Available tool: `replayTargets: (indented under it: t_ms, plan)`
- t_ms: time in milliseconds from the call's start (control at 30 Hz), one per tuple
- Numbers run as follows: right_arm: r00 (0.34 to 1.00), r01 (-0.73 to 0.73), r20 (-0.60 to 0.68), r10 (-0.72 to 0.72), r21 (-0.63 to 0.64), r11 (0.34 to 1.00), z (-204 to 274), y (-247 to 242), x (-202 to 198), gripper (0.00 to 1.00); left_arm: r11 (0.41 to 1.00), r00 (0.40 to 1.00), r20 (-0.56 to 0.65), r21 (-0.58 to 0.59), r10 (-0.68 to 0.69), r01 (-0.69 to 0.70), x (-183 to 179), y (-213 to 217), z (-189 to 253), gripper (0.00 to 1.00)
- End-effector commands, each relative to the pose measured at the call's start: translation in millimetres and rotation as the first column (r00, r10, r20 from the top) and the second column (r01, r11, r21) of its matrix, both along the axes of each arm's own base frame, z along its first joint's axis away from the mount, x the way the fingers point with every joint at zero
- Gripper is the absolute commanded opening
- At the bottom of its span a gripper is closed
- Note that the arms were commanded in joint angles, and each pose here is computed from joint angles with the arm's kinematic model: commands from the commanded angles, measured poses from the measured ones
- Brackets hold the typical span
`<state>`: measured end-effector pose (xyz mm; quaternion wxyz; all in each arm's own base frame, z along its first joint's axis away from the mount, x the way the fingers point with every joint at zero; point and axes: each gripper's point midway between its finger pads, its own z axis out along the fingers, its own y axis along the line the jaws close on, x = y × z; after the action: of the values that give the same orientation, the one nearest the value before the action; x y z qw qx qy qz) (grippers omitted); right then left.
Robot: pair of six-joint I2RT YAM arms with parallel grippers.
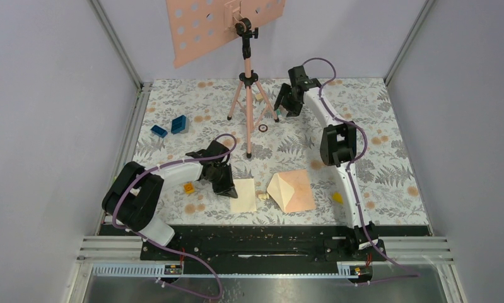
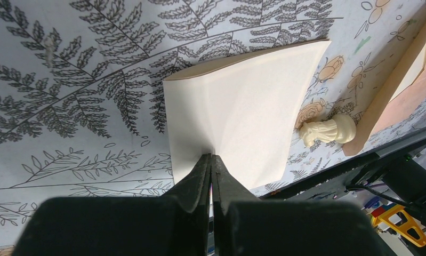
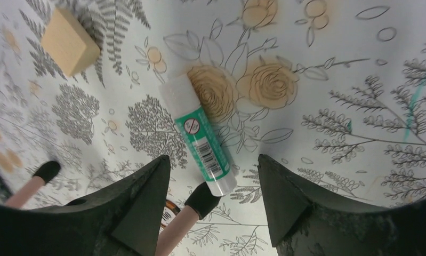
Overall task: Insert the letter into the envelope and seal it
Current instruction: Move the solid glue at the center of the board.
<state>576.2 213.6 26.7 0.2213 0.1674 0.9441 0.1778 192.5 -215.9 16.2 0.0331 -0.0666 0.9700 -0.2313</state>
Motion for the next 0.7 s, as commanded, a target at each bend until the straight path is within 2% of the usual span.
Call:
replayTargets:
  t_ms: [0,100,167,333,567,667]
  plan:
    - [0.996,-0.084,-0.008,0.083,-0.125,0.989,7.9,-8.9,-13.8,0.69,0.999,0.999,0.032,-0.032,-0.008,0.009,6.3,-5.0,6.5,0.00]
    - [0.994,-0.108,-0.027,0.105,-0.146,0.983,2.8,-9.3,-18.8,0.65,0.999,0.999,0.031,-0.034,-0.012,0.013,6.7,-6.0,6.2,0.00]
    - [0.994,-0.112,-0.039,0.107,-0.177,0.978,-1.0,-13.6,-21.2,0.56,0.999,0.999,0.029,-0.036,-0.013,0.014,6.7,-6.3,5.9,0.00]
    - [0.993,-0.115,-0.044,0.107,-0.234,0.966,-0.2,-24.0,-22.8,0.47,0.999,0.999,0.031,-0.042,-0.014,0.015,7.3,-7.3,6.9,0.00]
    - [0.990,-0.139,-0.048,0.131,-0.229,0.963,-1.1,-22.7,-24.4,0.44,0.999,0.999,0.033,-0.045,-0.014,0.015,7.9,-8.3,7.7,0.00]
    - [0.988,-0.157,-0.046,0.151,-0.235,0.959,0.7,-23.1,-25.1,0.51,0.999,0.999,0.029,-0.043,-0.014,0.015,6.7,-7.6,6.6,0.00]
